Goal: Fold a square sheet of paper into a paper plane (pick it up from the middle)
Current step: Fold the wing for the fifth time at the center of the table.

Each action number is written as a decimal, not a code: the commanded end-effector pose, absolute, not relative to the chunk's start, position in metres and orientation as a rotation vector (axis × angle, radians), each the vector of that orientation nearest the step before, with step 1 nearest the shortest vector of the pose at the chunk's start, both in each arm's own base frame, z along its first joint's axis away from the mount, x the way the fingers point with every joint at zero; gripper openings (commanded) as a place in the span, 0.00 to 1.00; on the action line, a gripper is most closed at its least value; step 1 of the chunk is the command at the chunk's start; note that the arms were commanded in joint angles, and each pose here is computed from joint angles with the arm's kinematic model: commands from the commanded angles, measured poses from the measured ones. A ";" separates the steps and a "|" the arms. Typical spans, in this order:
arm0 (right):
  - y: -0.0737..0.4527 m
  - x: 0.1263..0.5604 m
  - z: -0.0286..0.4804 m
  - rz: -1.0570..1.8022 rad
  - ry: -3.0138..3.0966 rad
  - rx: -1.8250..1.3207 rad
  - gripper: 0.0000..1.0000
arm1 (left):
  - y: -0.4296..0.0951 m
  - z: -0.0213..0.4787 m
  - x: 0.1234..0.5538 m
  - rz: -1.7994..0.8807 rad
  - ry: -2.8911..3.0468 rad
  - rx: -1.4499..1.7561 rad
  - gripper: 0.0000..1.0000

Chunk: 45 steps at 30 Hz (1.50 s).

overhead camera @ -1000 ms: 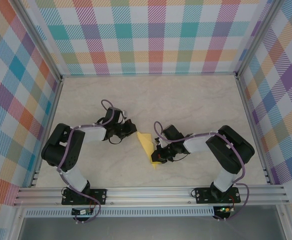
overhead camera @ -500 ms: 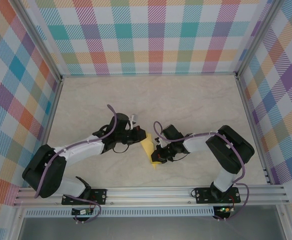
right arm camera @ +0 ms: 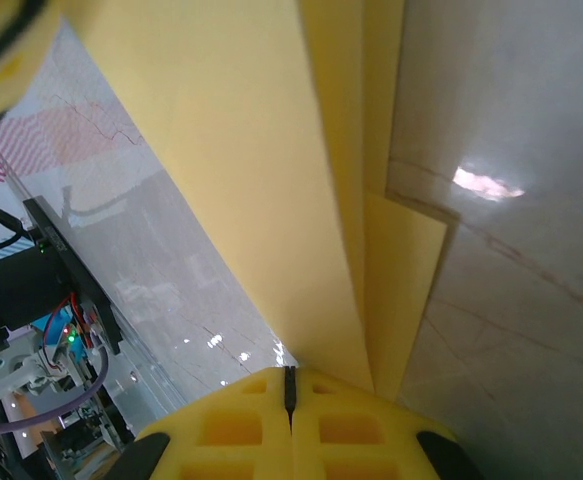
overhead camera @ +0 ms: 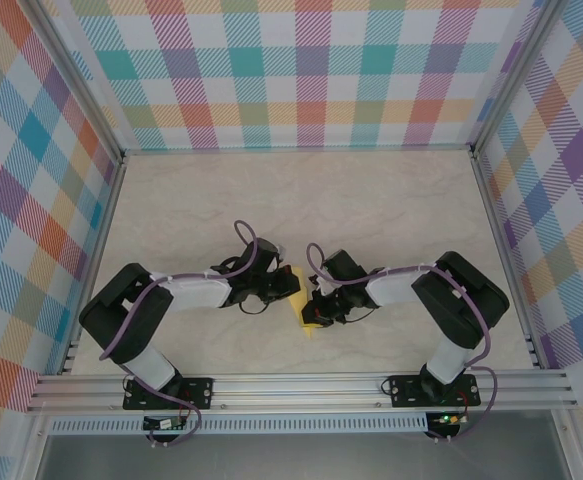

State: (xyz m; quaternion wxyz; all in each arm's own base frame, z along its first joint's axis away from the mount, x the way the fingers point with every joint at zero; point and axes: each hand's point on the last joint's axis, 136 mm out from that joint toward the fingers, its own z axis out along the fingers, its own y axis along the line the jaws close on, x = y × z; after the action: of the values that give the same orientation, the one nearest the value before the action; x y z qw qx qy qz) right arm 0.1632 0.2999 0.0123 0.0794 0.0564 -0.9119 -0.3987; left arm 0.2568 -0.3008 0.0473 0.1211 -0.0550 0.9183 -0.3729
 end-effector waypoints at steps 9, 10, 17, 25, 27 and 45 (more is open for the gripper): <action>0.279 0.159 -0.001 -1.041 -2.792 0.064 0.03 | -0.287 0.011 0.260 -0.951 2.709 -0.249 0.00; 0.282 0.161 0.004 -1.069 -2.792 0.073 0.03 | -0.284 0.007 0.259 -0.940 2.708 -0.265 0.00; 0.301 0.169 0.042 -1.247 -2.757 0.134 0.05 | -0.276 -0.006 0.251 -0.913 2.738 -0.283 0.00; 0.299 0.164 0.023 -1.183 -2.730 0.110 0.06 | -0.272 -0.008 0.251 -0.885 2.741 -0.296 0.00; 0.299 0.160 0.015 -1.180 -2.697 0.101 0.06 | -0.271 -0.010 0.252 -0.875 2.744 -0.307 0.00; 0.277 0.128 0.011 -1.158 -2.658 0.160 0.07 | -0.264 -0.025 0.248 -0.824 2.780 -0.380 0.00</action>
State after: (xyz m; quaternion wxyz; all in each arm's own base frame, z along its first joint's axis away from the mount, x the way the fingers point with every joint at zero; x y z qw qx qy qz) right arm 0.1482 0.2880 0.0152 0.0875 0.0494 -0.9077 -0.4074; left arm 0.2632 -0.2926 0.0187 0.1292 -0.1037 0.9185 -0.3589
